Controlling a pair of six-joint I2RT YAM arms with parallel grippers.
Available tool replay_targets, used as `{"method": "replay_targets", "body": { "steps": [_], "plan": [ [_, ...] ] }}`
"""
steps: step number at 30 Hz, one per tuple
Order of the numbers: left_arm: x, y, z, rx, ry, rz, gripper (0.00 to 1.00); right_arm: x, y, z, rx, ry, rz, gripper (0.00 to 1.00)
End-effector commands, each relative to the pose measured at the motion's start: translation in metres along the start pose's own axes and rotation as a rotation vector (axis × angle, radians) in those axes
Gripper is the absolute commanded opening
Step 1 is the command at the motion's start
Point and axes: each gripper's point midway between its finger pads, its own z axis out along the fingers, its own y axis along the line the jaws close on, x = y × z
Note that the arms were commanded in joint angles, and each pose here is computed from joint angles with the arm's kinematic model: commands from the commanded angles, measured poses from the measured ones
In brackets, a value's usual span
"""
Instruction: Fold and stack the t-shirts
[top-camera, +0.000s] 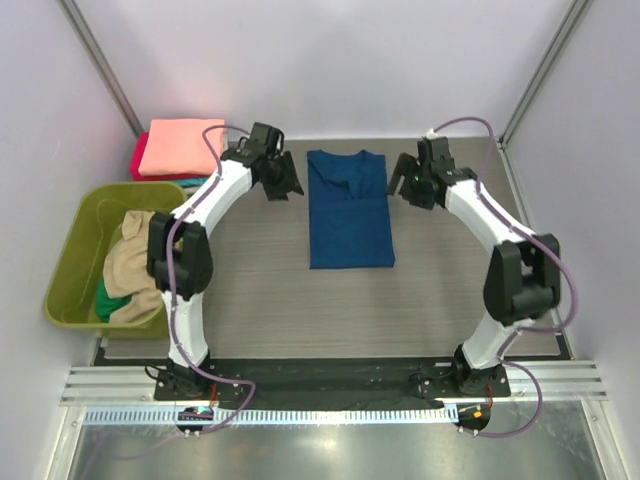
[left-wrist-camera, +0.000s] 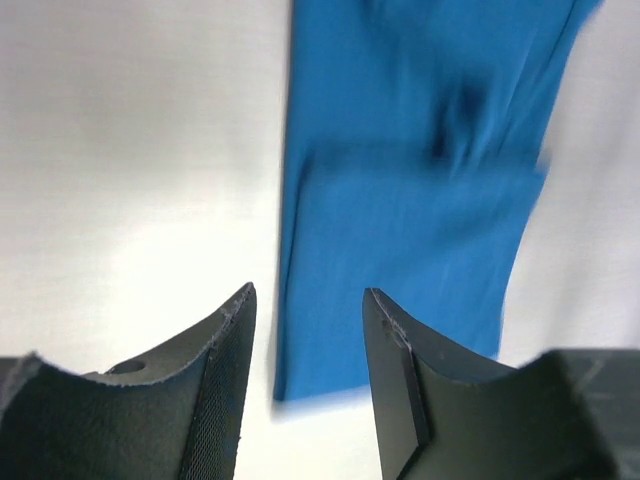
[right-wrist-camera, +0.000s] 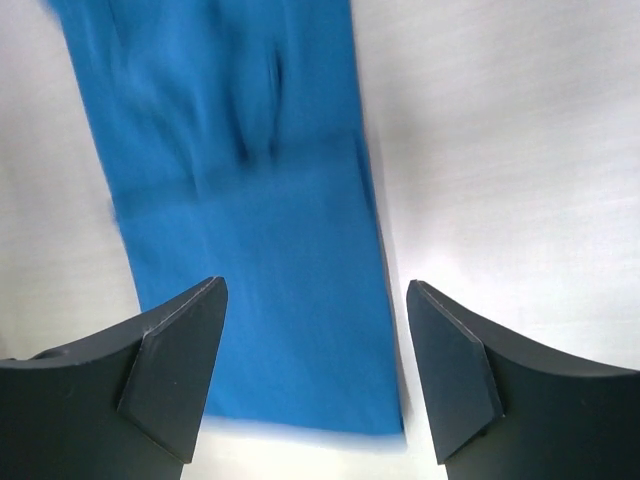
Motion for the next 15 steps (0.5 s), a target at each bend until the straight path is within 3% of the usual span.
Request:
{"method": "replay_targets", "body": {
  "steps": [1, 6, 15],
  "plan": [
    [0.026, -0.018, -0.039, 0.107, -0.032, 0.009, 0.48, 0.048, -0.005, -0.025, -0.086, 0.064, -0.010, 0.79],
    [0.100, 0.000, -0.041, 0.126, 0.027, 0.017, 0.48, 0.105, -0.014, -0.042, -0.194, 0.138, 0.009, 0.76],
    [0.164, 0.017, -0.026, 0.152, 0.074, -0.022, 0.46, 0.160, -0.027, -0.031, -0.247, 0.232, 0.046, 0.68]
  ]
}}
